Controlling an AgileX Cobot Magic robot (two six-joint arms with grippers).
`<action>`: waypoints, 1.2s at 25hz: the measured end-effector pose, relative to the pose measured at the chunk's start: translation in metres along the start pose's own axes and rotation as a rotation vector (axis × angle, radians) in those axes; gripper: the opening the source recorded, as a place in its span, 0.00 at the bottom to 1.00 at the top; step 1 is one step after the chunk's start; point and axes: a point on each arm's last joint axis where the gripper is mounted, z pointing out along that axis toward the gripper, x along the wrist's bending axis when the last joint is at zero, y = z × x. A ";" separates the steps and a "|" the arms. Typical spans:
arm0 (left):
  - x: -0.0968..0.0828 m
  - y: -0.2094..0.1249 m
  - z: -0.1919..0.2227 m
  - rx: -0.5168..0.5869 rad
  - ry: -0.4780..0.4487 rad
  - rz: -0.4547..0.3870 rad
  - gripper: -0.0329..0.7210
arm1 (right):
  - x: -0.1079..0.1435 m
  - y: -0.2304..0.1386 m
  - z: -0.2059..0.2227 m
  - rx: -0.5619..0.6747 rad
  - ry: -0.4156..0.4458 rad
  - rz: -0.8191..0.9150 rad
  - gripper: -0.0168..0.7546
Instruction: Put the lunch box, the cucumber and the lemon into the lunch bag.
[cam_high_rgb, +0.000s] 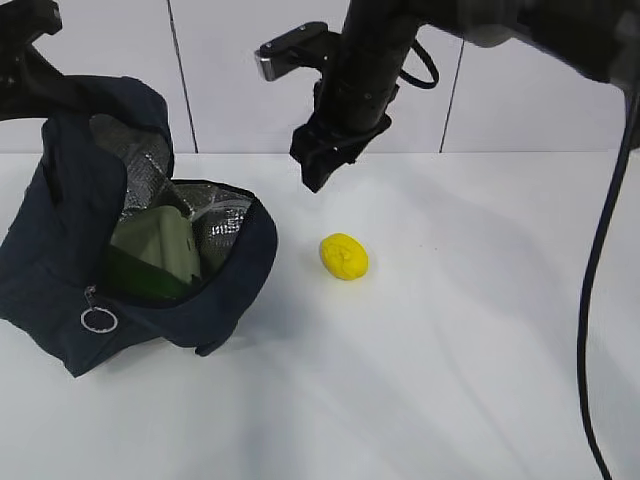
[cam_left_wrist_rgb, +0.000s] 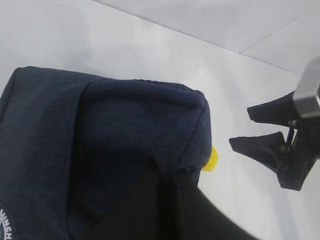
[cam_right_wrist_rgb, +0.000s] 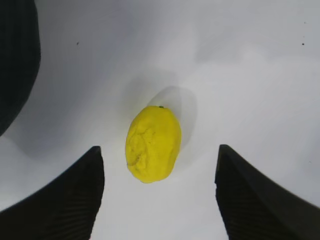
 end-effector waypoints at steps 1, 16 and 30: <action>0.000 0.000 0.000 0.000 0.000 0.000 0.04 | 0.000 -0.003 0.005 0.021 -0.001 -0.002 0.71; 0.000 0.000 0.000 -0.004 0.002 0.002 0.04 | 0.003 -0.023 0.067 0.166 0.047 -0.005 0.71; 0.000 0.000 0.000 -0.004 0.004 0.005 0.04 | 0.004 -0.031 0.095 0.214 0.067 -0.003 0.70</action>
